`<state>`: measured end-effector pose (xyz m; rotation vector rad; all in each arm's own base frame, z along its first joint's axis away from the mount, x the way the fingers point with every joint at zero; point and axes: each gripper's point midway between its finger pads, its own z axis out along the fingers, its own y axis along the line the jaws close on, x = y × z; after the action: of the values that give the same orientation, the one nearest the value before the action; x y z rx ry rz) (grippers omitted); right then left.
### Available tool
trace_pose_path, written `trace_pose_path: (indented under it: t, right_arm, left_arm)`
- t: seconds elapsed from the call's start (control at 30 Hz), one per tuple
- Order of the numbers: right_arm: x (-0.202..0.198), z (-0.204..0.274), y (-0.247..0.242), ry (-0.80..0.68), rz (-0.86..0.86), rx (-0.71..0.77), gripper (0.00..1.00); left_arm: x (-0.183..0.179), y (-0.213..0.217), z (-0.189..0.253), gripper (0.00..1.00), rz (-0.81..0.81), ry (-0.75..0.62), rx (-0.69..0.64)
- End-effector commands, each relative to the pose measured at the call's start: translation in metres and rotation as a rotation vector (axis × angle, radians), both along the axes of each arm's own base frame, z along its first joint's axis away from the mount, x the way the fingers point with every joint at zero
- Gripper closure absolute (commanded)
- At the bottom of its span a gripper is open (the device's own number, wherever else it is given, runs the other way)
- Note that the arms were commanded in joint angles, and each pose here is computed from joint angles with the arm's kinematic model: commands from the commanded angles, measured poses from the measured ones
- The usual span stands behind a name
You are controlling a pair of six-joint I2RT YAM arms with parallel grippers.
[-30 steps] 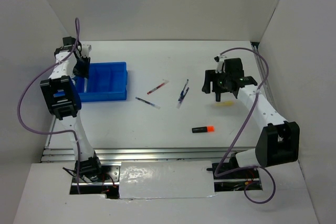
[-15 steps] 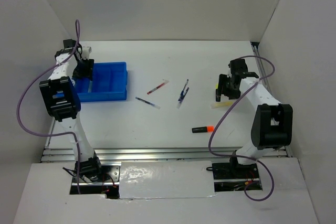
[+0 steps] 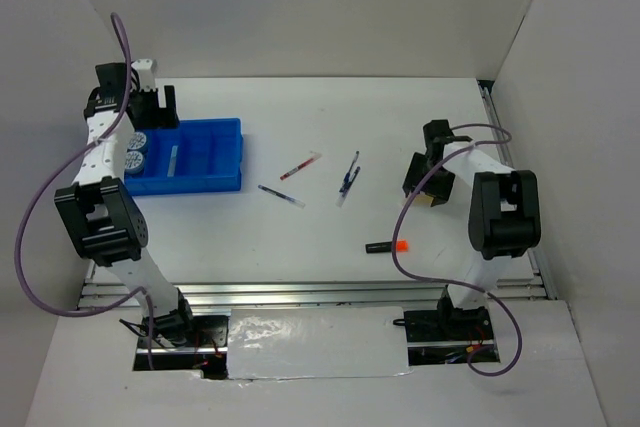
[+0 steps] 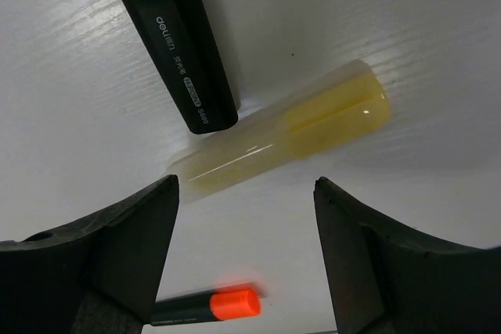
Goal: Sort the stationery into containers
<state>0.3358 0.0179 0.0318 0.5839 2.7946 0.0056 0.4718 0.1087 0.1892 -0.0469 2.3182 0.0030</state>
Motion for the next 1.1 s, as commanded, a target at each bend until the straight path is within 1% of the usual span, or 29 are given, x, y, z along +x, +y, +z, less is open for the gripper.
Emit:
trace_pose_path:
  t: [0.0,0.1,0.13,0.27,0.37,0.4,0.5,0.73,0.9,1.03,1.07]
  right_arm:
    - [0.009,0.004,0.011,-0.009,-0.034,0.018,0.23]
    - [0.009,-0.005,0.014,0.012,-0.034,0.001,0.24]
    - [0.010,-0.005,0.015,0.011,-0.029,-0.007,0.27]
    - [0.010,-0.007,0.009,0.028,-0.012,-0.059,0.30]
    - [0.005,-0.010,0.003,0.061,0.022,-0.106,0.37]
    - [0.002,-0.010,0.000,0.073,0.033,-0.121,0.41]
    - [-0.002,-0.009,-0.012,0.083,0.047,-0.156,0.48]
    - [-0.021,-0.010,-0.034,0.128,0.021,-0.144,0.51]
    - [-0.033,-0.012,-0.049,0.149,-0.024,-0.122,0.56]
    - [-0.040,-0.016,-0.052,0.163,-0.023,-0.120,0.65]
    - [-0.042,-0.017,-0.051,0.167,-0.016,-0.117,0.69]
  left_arm:
    - [0.004,-0.012,0.034,0.01,-0.032,-0.133,-0.034]
    - [0.001,-0.016,0.040,0.01,-0.040,-0.154,-0.043]
    - [0.001,-0.017,0.042,0.01,-0.041,-0.156,-0.046]
    - [-0.001,-0.018,0.043,0.01,-0.044,-0.145,-0.047]
    - [-0.002,-0.017,0.044,0.01,-0.041,-0.141,-0.036]
    - [-0.004,-0.016,0.044,0.01,-0.041,-0.138,-0.034]
    - [-0.005,-0.016,0.044,0.01,-0.042,-0.135,-0.030]
    - [-0.007,-0.021,0.045,0.01,-0.055,-0.139,-0.039]
    - [-0.009,-0.027,0.052,0.01,-0.076,-0.172,-0.055]
    - [-0.010,-0.033,0.056,0.01,-0.090,-0.198,-0.084]
    - [-0.010,-0.034,0.058,0.01,-0.092,-0.201,-0.088]
